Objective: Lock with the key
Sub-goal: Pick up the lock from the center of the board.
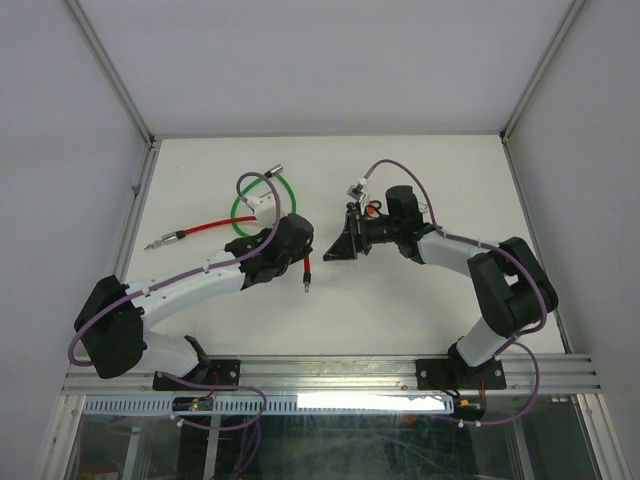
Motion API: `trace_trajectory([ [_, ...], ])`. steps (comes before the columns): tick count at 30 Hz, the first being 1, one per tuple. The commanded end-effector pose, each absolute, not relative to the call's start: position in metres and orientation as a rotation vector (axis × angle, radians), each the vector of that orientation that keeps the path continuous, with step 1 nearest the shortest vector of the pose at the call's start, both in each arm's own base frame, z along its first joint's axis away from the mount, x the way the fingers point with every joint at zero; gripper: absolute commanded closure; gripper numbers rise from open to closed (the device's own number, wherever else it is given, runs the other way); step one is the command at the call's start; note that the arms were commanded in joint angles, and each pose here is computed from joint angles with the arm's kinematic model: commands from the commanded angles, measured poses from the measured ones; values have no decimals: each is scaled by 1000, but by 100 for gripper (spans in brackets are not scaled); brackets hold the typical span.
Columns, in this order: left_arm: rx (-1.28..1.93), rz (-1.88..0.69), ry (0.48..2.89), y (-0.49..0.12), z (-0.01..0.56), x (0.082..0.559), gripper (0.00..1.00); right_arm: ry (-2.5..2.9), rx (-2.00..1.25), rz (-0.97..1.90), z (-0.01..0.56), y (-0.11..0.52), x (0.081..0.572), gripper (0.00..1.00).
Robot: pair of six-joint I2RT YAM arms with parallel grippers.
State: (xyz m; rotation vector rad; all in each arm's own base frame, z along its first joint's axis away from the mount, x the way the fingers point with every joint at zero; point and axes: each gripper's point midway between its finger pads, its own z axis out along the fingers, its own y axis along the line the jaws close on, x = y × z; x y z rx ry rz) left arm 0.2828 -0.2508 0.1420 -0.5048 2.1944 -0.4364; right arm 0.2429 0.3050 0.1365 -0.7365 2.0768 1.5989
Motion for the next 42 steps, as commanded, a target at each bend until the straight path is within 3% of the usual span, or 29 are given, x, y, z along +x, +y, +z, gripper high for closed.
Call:
trace_trajectory([
  [1,-530,-551,2093,-269,171,294,100,2006,-658,1676,168,319,252,20],
  [18,-629,-597,2047,-284,178,301,100,2156,-534,1756,149,352,232,33],
  [24,-643,-637,2045,-291,182,298,100,2180,-417,1753,147,354,240,42],
  [27,-639,-647,2047,-293,181,296,100,2185,-393,1742,146,354,242,60],
  [31,-631,-656,2041,-293,182,296,100,2201,-400,1730,142,354,243,94],
  [32,-627,-660,2038,-293,184,295,100,2206,-401,1728,142,353,243,100],
  [33,-627,-661,2035,-291,185,295,100,2206,-407,1729,142,353,243,100],
  [39,-596,-687,1968,-273,197,287,68,2155,-472,1757,157,347,243,100],
  [42,-551,-752,1872,-257,213,280,37,2100,-515,1758,170,341,245,100],
])
